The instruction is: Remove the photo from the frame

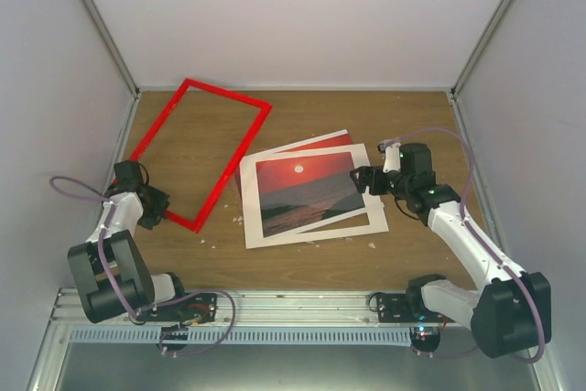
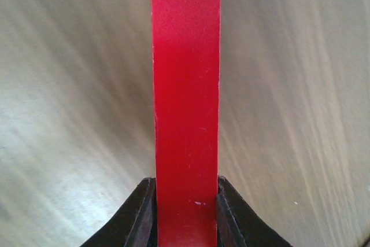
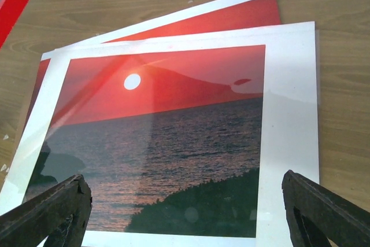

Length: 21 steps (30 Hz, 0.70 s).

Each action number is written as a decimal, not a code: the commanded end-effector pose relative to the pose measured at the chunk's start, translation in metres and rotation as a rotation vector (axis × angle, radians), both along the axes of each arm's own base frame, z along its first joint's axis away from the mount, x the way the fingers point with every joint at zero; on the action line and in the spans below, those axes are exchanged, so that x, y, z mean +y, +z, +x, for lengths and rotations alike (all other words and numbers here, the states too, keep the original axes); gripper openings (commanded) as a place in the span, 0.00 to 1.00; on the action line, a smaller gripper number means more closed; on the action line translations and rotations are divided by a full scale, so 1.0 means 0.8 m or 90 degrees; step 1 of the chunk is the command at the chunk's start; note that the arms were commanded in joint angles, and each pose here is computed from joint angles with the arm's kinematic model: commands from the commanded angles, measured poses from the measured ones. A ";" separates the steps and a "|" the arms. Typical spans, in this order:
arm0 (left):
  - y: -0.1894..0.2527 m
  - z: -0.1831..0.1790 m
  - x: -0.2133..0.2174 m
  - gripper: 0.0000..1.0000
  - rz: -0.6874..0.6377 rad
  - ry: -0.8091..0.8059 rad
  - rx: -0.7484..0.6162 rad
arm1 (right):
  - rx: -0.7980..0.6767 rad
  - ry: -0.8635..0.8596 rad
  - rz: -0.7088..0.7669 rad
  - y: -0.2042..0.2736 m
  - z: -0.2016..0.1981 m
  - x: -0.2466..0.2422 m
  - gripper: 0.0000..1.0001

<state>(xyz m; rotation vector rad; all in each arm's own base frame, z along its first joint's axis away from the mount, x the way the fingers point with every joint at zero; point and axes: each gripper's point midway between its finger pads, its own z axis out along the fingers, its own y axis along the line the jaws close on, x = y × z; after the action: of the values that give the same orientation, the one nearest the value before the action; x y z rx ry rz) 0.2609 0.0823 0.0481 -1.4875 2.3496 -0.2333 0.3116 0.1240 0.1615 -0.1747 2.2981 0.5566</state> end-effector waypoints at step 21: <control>-0.035 -0.067 0.033 0.05 -0.018 0.312 0.054 | 0.035 0.066 0.010 -0.034 -0.011 0.021 0.91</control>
<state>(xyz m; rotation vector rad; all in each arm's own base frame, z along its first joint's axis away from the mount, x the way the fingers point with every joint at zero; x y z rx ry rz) 0.1987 0.1088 0.0237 -2.0146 2.0509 -0.0110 0.3049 0.1337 0.1380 -0.2286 2.3543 0.6173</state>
